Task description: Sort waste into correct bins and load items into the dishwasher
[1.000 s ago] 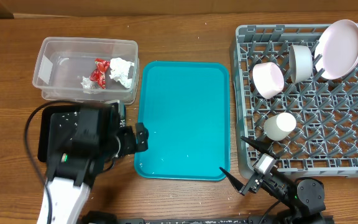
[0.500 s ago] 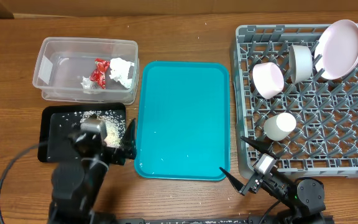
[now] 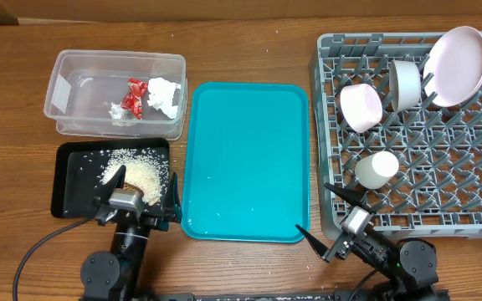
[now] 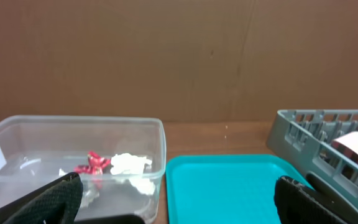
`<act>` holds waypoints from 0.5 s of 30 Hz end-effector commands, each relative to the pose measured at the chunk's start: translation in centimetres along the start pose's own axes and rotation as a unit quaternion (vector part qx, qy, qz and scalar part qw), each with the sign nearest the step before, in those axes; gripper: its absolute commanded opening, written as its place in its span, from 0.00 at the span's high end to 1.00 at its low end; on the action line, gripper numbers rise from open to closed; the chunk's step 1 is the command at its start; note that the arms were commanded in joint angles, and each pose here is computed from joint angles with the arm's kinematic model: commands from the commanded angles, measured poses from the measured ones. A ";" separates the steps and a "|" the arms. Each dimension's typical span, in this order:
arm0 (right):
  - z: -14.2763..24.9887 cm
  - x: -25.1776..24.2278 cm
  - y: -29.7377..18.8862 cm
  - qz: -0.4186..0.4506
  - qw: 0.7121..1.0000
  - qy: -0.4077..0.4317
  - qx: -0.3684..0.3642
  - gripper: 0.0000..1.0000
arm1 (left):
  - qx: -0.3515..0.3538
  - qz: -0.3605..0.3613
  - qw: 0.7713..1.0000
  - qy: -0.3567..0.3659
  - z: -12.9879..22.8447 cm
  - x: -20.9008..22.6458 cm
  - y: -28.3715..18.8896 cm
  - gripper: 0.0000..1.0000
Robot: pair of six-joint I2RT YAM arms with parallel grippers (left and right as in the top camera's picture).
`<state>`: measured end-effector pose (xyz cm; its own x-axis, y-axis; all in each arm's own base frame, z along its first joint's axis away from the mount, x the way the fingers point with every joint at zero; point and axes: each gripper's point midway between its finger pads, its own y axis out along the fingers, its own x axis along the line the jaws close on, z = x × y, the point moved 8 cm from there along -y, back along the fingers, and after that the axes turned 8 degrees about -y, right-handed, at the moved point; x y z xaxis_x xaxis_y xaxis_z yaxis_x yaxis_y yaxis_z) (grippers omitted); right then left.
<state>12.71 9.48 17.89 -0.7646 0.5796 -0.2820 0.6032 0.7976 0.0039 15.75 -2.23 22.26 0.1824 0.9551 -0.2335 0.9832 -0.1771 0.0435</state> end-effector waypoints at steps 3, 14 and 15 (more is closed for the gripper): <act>0.2 0.1 0.0 0.001 1.000 0.001 -0.002 0.00 | -0.020 -0.003 1.000 0.010 2.2 0.8 0.3 0.00; 0.2 0.1 0.0 0.001 1.000 0.001 -0.002 0.00 | 0.030 -0.009 0.999 0.006 5.0 1.4 0.5 0.00; 0.2 0.1 0.0 0.001 1.000 0.001 -0.002 0.00 | 0.038 -0.011 0.999 0.006 5.2 1.4 0.5 0.00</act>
<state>12.71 9.47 17.90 -0.7642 0.5798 -0.2826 0.6035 0.7974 0.0042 16.55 -2.34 17.37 0.1727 0.9557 -0.2383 0.9834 -0.1810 -0.0131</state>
